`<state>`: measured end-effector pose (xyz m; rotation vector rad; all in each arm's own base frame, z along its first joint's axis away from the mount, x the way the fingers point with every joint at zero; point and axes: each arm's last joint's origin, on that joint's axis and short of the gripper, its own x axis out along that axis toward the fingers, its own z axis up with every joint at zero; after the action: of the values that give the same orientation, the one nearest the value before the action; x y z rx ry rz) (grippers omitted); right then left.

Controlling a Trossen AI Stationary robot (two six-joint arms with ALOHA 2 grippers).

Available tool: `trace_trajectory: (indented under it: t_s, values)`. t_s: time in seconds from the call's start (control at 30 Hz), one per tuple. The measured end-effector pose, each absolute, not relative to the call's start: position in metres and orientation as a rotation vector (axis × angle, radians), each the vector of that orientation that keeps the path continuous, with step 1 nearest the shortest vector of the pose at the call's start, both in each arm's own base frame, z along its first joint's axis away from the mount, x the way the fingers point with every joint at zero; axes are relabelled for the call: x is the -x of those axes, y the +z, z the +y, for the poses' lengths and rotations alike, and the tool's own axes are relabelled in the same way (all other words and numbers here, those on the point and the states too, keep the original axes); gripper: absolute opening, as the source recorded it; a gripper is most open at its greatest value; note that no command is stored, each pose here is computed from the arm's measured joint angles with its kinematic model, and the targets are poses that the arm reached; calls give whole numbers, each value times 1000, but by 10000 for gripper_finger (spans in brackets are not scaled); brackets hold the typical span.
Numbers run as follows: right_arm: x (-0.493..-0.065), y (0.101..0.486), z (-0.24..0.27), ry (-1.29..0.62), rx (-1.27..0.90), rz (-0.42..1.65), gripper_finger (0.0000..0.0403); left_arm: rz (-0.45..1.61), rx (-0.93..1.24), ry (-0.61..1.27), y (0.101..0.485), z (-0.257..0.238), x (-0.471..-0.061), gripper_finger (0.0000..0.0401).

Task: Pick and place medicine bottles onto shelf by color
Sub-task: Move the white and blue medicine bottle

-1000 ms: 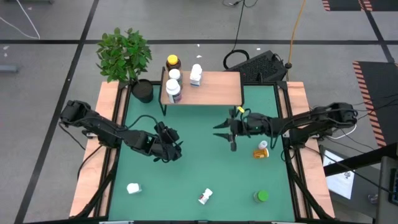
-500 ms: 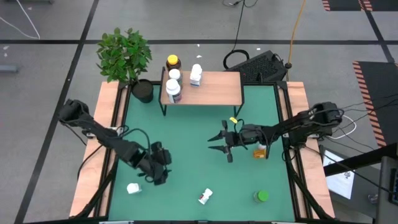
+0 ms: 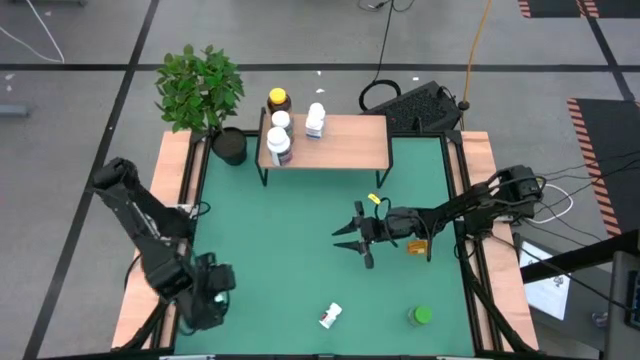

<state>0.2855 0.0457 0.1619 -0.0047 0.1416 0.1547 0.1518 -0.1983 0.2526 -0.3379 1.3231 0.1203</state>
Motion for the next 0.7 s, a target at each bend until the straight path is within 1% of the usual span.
trace_trajectory:
  t_s: [0.2,0.4,0.7]
  values:
    - [-285,161,47,156,4,149,128,1353,409,188,249,-212,-126,275]
    - [-285,161,47,135,8,149,128,1342,459,221,248,-218,-117,276]
    - [-285,161,47,135,11,149,128,1358,353,249,229,-230,-120,276]
